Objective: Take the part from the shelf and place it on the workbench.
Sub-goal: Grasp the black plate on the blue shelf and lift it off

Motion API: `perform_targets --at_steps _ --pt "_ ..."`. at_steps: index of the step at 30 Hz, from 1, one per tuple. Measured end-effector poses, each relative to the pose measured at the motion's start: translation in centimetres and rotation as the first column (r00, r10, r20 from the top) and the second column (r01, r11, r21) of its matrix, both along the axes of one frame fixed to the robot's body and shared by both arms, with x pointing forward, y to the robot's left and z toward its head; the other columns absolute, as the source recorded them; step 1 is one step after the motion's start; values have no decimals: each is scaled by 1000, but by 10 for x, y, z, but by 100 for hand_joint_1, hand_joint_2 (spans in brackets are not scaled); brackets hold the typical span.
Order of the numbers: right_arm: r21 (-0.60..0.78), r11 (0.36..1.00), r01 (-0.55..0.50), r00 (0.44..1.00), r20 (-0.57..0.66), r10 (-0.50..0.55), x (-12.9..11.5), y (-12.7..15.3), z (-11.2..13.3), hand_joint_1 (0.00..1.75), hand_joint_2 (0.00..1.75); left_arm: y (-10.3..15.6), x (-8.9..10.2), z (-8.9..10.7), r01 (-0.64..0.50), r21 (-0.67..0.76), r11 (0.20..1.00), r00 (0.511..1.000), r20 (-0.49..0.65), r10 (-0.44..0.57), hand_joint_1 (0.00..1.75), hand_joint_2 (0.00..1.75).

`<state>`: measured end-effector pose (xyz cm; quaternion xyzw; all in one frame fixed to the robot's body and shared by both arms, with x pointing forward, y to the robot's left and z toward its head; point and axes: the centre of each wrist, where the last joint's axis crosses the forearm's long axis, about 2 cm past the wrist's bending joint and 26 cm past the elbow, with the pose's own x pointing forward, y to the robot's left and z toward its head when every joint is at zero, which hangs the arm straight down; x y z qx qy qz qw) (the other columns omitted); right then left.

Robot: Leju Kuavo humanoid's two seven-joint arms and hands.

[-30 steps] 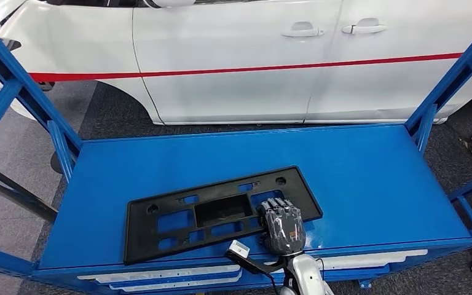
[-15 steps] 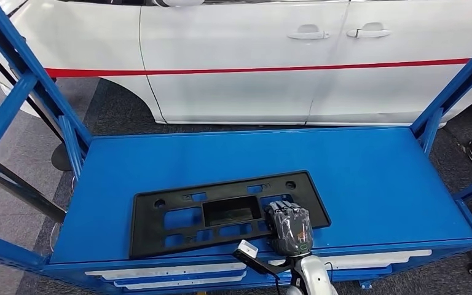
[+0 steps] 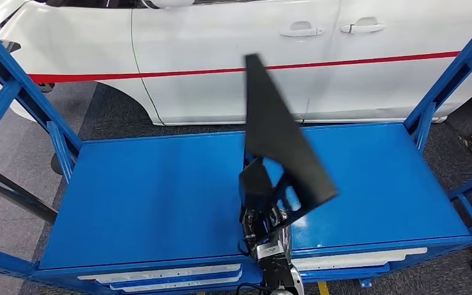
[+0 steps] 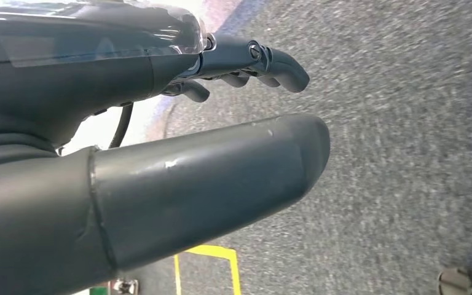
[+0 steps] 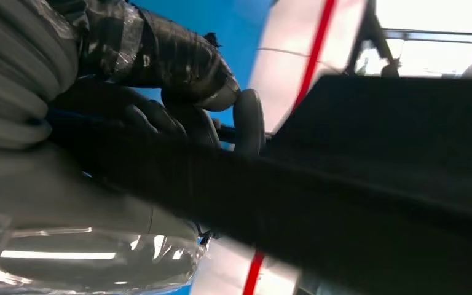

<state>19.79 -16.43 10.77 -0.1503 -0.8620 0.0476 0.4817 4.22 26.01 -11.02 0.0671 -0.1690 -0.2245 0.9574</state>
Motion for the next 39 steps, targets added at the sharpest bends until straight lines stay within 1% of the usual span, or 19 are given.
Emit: perform_targets --at_steps 2,4,6,8,10,14,19,23,30,39 --pt "126 990 -69 995 74 60 -2 1 13 175 175 0 1 0 -3 -1 1000 1000 3 3 0 0" --pt "246 958 -148 981 160 111 -4 1 31 175 175 0 0 0 -11 -2 1000 1000 2 11 0 0" --pt "308 926 -218 960 236 148 -7 1 52 175 175 -1 -1 0 -23 -2 1000 1000 -3 23 0 0" --pt "334 902 -272 939 297 174 -12 0 68 175 175 -2 0 0 -35 0 999 999 -5 35 0 87" --pt "346 888 -304 923 337 185 -17 -2 77 175 175 -2 -1 0 -46 5 999 999 -7 46 0 175" --pt "369 871 -325 912 367 185 -23 -5 81 175 175 -4 -1 0 -62 3 998 998 -5 62 0 175" --pt "367 885 -286 923 353 152 -25 -7 79 175 175 -8 0 1 -99 3 995 995 6 99 0 175" --pt "368 887 -279 925 350 146 -26 -7 78 175 175 -9 0 1 -106 1 994 994 6 106 0 175" --pt "299 922 -244 940 306 150 -27 -6 71 175 175 -9 -1 1 -125 13 992 992 -7 125 0 175" --pt "282 928 -244 943 293 159 -27 -5 64 175 175 -11 0 1 -128 16 992 992 -7 128 0 175"
